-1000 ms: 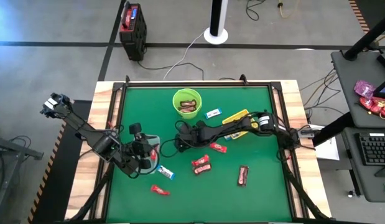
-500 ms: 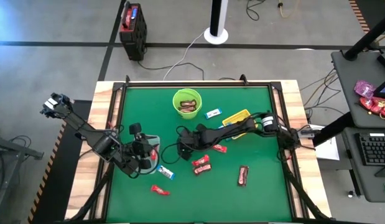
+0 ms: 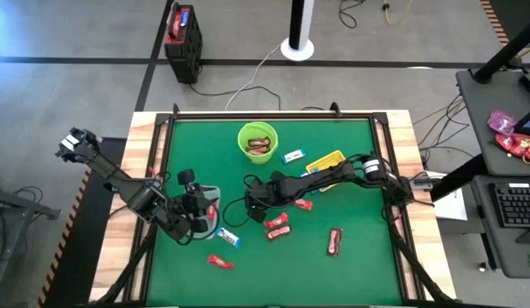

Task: Sort candy by brand, put in halloween buckets
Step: Put the white chocolate bar into the yellow bin

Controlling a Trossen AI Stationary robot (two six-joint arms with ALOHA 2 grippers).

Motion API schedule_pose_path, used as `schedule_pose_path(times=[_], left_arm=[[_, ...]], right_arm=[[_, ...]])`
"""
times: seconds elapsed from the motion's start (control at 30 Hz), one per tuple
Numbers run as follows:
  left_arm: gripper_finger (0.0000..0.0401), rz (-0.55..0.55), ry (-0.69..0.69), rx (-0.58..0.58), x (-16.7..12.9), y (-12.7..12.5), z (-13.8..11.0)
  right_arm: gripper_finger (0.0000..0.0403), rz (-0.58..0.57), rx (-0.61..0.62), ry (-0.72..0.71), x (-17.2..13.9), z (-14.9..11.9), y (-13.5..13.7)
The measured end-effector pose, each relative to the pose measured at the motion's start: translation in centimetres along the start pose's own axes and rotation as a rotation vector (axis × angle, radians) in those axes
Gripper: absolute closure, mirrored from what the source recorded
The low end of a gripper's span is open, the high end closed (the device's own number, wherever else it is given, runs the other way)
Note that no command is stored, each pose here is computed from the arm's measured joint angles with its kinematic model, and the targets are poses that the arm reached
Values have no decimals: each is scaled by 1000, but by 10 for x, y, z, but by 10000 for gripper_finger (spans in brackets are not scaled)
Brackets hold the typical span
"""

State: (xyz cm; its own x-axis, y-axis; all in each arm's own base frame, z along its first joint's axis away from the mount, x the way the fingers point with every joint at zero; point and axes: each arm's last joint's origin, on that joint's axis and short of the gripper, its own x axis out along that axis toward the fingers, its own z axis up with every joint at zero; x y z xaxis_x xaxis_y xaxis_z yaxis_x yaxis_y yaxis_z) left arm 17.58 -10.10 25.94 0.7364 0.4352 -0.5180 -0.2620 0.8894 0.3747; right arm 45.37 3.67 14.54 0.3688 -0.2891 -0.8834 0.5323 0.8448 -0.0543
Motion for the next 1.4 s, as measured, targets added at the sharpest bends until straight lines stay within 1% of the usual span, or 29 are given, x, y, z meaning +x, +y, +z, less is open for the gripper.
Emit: schedule_pose_path(times=[0.1, 0.2, 0.3, 0.43, 0.63, 0.7, 0.77, 0.9, 1.0, 1.07, 1.17, 1.27, 1.4], left_arm=[[278, 0, 0, 0, 0, 0, 0], [278, 0, 0, 0, 0, 0, 0], [278, 0, 0, 0, 0, 0, 0], [278, 0, 0, 0, 0, 0, 0], [278, -1, -1, -1, 0, 0, 0], [278, -12, 4, -1, 0, 0, 0], [278, -44, 19, 0, 0, -1, -1], [278, -162, 71, 2, 0, -5, -2], [278, -261, 85, -4, -1, -9, -1], [278, -332, 45, -3, 0, -14, 2], [280, -418, -60, 20, 4, -22, 6], [292, -438, -141, 38, 12, -27, 4], [329, -386, -150, 44, 33, -28, 1]], right_arm=[[387, 3, -2, -2, -1, 1, 0], [394, 14, -3, 2, -1, 1, 0], [395, 22, -2, 3, -4, 2, 0], [396, 44, 1, -25, -18, 8, -2], [395, 56, -27, -44, -30, 11, -3], [395, 61, -41, -51, -32, 11, -2], [395, 60, -56, -59, -34, 9, 1], [395, 5, -101, -82, -36, -5, 9], [394, 21, -110, -106, -38, -18, 11], [394, 52, -100, -145, -37, -26, 11], [394, 108, -79, -224, -35, -41, 5], [394, 139, -77, -307, -36, -59, -6], [394, 185, -44, -376, -37, -75, -18]])
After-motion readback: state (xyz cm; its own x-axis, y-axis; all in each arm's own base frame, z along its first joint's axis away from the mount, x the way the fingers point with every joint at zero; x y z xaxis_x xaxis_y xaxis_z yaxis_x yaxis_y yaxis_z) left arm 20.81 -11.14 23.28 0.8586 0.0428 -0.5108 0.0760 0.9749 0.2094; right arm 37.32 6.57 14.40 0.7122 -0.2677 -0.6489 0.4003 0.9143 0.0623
